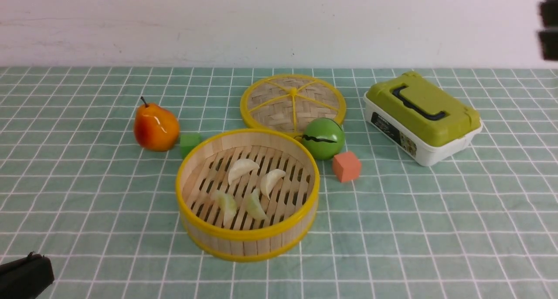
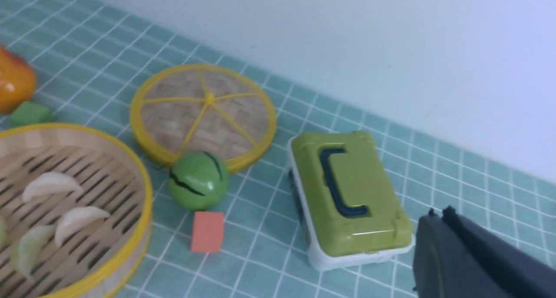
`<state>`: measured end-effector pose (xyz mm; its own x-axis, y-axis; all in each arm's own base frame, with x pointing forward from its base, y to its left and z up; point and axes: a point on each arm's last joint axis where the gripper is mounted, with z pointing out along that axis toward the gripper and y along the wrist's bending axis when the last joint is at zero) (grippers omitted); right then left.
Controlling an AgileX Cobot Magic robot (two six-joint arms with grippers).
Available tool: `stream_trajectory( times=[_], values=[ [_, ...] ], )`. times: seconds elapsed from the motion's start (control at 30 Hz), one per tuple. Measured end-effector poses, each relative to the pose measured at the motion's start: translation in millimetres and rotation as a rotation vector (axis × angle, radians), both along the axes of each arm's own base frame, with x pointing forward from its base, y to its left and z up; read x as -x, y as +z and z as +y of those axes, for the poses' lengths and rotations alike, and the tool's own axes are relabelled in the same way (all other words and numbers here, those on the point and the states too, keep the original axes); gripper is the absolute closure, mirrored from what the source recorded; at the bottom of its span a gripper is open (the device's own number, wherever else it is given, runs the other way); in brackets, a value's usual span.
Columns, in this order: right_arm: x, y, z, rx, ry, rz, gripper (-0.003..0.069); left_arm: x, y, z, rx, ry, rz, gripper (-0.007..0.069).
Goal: Put the dumplings into the steamer on the table with the blue tablecloth.
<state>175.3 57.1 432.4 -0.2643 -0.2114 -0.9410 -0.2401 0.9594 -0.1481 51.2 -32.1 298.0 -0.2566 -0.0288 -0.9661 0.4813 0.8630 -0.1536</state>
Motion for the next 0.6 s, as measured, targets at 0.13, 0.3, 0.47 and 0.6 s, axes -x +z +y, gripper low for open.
stream_trajectory(
  times=[0.13, 0.3, 0.47, 0.6],
  values=[
    [50, -45, -17, -0.074, 0.051, -0.158, 0.0678, 0, 0, 0, -0.001, 0.0, 0.002, 0.0639],
    [81, -99, -23, -0.163, 0.121, -0.241, 0.0676, 0, 0, 0, -0.001, 0.0, 0.002, 0.0639],
    [95, -142, -25, -0.317, 0.15, -0.231, 0.0675, 0, 0, 0, -0.001, 0.0, 0.002, 0.0639],
    [96, -161, -22, -0.38, 0.167, -0.199, 0.0673, 0, 0, 0, -0.001, 0.0, 0.002, 0.0639]
  ],
)
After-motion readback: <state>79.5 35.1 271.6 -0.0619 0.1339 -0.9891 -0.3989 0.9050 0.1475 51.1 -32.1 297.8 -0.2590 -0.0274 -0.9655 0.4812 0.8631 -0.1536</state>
